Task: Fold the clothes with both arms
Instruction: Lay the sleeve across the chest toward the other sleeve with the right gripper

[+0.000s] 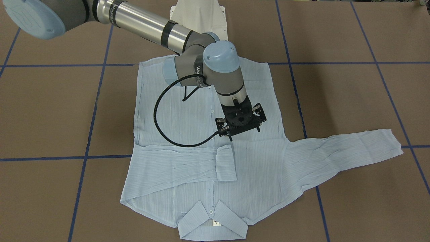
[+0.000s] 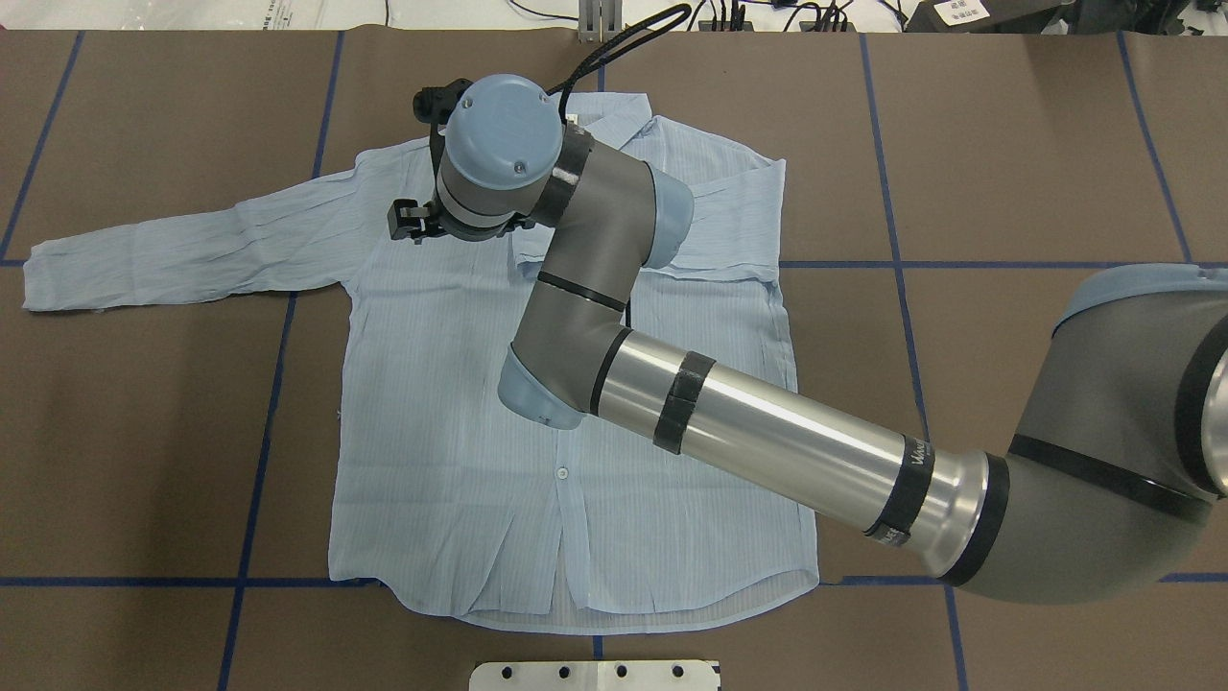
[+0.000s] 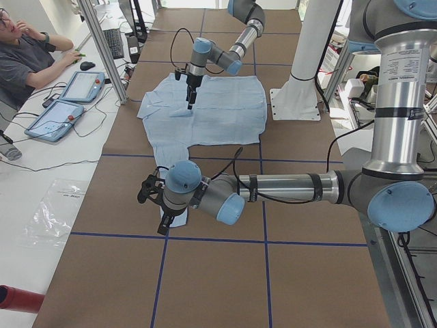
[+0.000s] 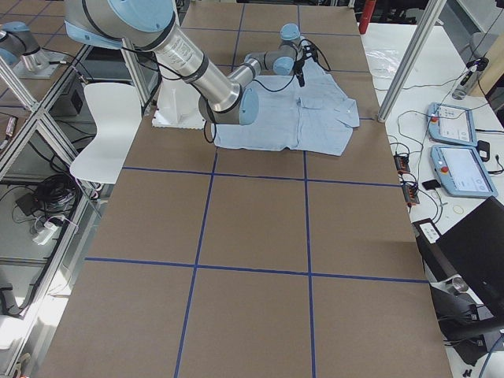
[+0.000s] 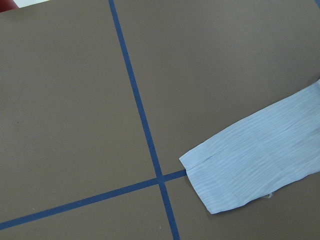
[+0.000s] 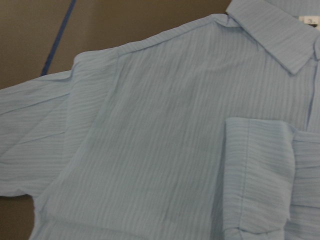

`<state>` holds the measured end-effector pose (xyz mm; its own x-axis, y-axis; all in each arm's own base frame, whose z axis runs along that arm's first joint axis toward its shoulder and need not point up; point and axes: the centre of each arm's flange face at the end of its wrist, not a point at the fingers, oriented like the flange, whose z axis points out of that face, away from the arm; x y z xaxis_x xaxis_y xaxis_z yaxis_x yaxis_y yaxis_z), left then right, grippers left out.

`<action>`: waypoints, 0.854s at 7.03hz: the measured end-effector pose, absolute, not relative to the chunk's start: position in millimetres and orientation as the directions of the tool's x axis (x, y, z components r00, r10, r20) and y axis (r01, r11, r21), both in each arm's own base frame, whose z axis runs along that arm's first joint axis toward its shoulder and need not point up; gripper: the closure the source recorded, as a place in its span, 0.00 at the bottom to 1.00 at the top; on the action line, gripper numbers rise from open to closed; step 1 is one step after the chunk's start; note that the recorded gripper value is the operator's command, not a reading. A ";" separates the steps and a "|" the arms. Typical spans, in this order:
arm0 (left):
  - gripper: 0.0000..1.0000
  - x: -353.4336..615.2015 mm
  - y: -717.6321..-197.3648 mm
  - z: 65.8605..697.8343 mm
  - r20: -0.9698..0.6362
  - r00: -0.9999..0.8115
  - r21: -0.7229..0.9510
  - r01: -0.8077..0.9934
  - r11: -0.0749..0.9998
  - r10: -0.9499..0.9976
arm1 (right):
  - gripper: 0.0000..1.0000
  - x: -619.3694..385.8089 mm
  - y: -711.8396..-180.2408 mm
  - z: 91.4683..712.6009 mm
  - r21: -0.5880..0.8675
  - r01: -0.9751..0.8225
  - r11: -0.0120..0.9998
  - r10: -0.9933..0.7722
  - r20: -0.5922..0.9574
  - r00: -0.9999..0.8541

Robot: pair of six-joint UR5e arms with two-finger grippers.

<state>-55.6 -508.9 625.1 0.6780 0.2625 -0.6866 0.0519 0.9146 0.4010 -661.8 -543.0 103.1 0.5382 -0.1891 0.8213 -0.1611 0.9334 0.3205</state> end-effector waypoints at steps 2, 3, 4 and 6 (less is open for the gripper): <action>0.01 -55.1 -509.1 627.1 -0.687 0.677 0.405 0.056 0.912 0.264 | 0.00 -671.9 -548.0 143.9 0.286 -0.197 0.938 -0.118 0.796 0.594; 0.01 -55.0 -509.1 627.1 -0.687 0.677 0.407 0.056 0.912 0.265 | 0.00 -677.9 -551.0 154.3 0.277 -0.204 0.939 -0.099 0.784 0.612; 0.01 -55.0 -509.1 627.5 -0.687 0.677 0.406 0.056 0.912 0.265 | 0.00 -686.2 -554.3 159.9 0.271 -0.203 0.941 -0.087 0.772 0.630; 0.01 -55.0 -509.0 628.5 -0.687 0.677 0.405 0.055 0.912 0.264 | 0.01 -701.6 -559.0 159.3 0.266 -0.199 0.943 -0.075 0.753 0.654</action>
<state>-55.0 -509.0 628.5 0.6769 0.2642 -0.6871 0.0555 0.9124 0.4055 -701.6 -559.0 159.3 0.6536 -0.0748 0.7532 -0.1990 0.9431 0.2663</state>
